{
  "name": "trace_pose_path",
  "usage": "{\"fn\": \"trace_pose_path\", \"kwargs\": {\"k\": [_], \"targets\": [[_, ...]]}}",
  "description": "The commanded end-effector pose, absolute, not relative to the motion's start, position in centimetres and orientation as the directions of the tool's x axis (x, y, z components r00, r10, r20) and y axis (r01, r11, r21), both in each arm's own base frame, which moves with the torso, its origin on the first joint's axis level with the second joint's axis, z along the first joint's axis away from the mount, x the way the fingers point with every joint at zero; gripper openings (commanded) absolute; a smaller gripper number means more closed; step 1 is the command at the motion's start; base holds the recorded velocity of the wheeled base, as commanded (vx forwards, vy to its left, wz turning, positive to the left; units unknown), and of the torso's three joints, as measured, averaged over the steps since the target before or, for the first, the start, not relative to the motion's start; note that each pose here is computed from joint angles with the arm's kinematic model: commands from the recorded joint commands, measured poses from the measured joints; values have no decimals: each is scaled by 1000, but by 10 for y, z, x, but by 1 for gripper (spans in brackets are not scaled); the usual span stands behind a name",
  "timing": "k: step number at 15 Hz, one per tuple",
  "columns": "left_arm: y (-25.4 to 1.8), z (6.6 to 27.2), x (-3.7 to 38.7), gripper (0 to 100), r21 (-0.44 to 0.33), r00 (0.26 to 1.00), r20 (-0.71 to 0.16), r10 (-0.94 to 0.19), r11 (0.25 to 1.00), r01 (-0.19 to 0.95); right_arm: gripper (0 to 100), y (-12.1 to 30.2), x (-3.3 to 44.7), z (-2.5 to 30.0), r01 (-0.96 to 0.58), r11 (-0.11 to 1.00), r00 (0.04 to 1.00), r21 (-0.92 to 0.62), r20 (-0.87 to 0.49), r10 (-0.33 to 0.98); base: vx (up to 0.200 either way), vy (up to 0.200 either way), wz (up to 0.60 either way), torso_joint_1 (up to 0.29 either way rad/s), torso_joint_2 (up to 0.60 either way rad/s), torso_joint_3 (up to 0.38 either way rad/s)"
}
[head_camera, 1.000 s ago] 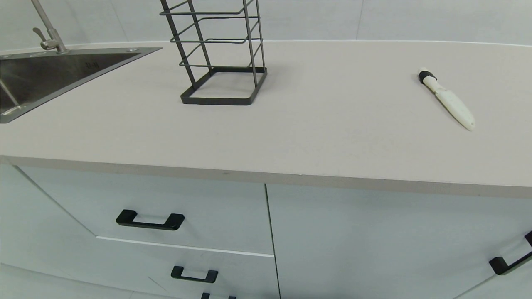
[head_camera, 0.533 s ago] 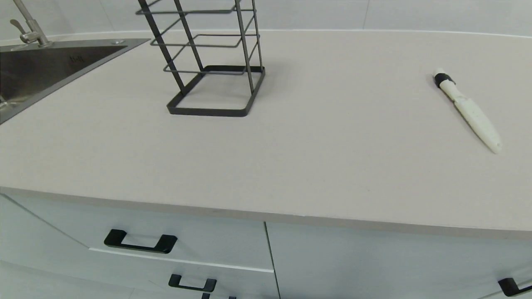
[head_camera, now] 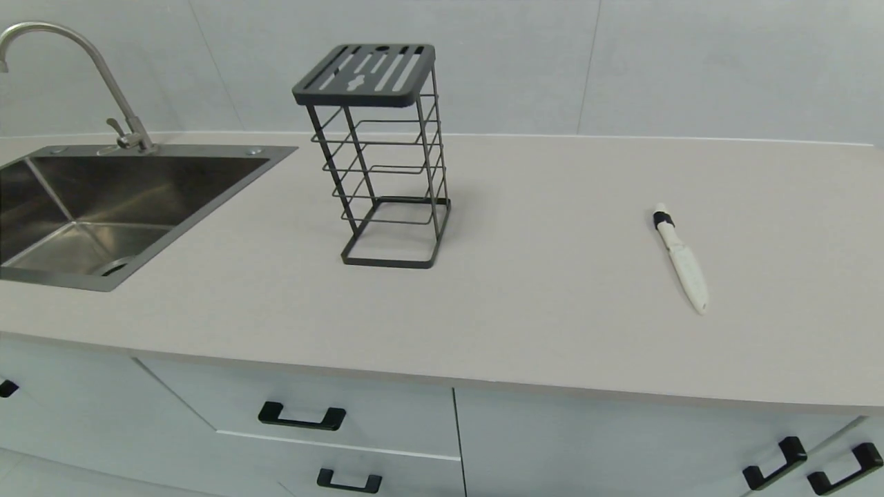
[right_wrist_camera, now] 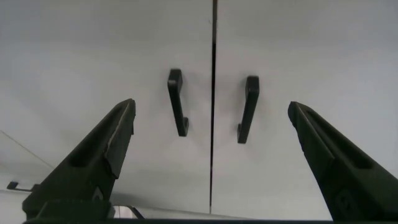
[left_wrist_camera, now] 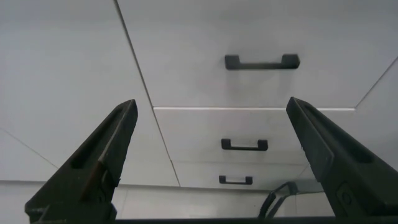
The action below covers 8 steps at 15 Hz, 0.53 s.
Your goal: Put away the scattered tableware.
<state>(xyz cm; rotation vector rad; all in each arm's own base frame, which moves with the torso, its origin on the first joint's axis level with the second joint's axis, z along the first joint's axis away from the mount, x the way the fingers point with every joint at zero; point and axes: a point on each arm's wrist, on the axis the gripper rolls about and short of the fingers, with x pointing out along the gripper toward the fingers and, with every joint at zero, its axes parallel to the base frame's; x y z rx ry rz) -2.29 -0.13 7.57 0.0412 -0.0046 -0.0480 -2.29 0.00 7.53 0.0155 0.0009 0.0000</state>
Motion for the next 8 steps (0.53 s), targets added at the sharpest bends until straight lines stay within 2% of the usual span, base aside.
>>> {"fn": "trace_pose_path", "kwargs": {"k": [1, 2, 5, 8], "targets": [[-1, 76, -23, 100, 42, 999, 3, -48, 998, 47, 100, 0, -23, 75, 0, 1000, 1000, 15, -2, 0, 0, 0, 0, 100, -486, -212], [-1, 76, -23, 100, 42, 999, 3, -48, 998, 47, 100, 0, -23, 75, 0, 1000, 1000, 15, -2, 0, 0, 0, 0, 222, -500, -217], [-1, 76, -23, 100, 41, 999, 2, -48, 998, 47, 100, 0, -23, 75, 0, 1000, 1000, 15, -2, 0, 0, 0, 0, 388, -484, -229], [-1, 76, -23, 100, 41, 999, 2, -48, 998, 47, 100, 0, -23, 75, 0, 1000, 1000, 15, -2, 0, 0, 0, 0, 290, -504, -243]]}}
